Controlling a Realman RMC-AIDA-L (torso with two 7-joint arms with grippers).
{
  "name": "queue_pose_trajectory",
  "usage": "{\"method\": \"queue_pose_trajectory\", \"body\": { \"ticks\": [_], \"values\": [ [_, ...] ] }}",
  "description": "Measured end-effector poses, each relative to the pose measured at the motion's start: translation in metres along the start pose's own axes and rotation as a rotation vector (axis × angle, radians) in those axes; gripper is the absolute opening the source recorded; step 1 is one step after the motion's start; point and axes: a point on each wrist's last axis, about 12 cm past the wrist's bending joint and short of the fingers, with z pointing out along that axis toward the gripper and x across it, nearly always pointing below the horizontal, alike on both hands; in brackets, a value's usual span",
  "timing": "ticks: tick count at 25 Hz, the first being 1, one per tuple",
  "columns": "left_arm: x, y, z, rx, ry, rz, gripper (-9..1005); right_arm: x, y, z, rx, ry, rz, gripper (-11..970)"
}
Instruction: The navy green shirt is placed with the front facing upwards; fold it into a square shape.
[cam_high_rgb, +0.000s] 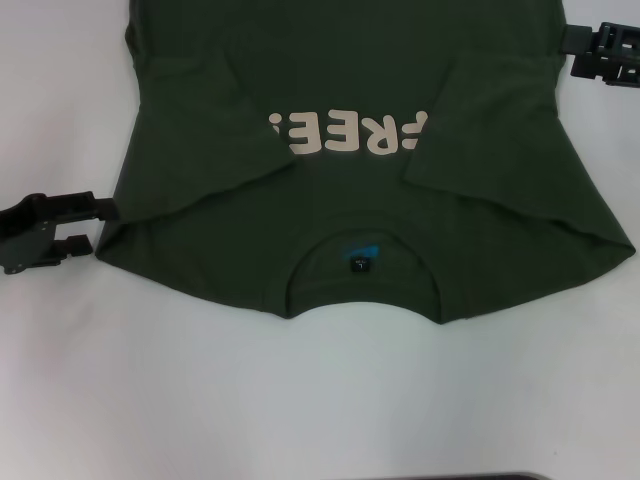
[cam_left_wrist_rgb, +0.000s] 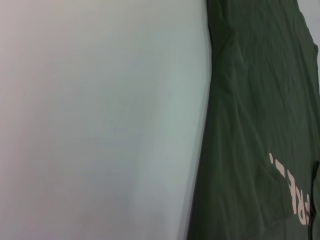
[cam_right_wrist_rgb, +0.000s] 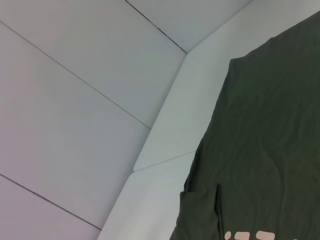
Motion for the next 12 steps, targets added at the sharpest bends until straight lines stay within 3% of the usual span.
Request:
{"method": "queue_pose_trajectory", "body": {
  "ticks": [12],
  "values": [
    [0.0005, -0.0037, 0.0056, 0.002, 0.015, 0.011, 777, 0.0001, 0.0001, 0.0000, -0.001, 0.000, 0.002, 928]
  ]
}}
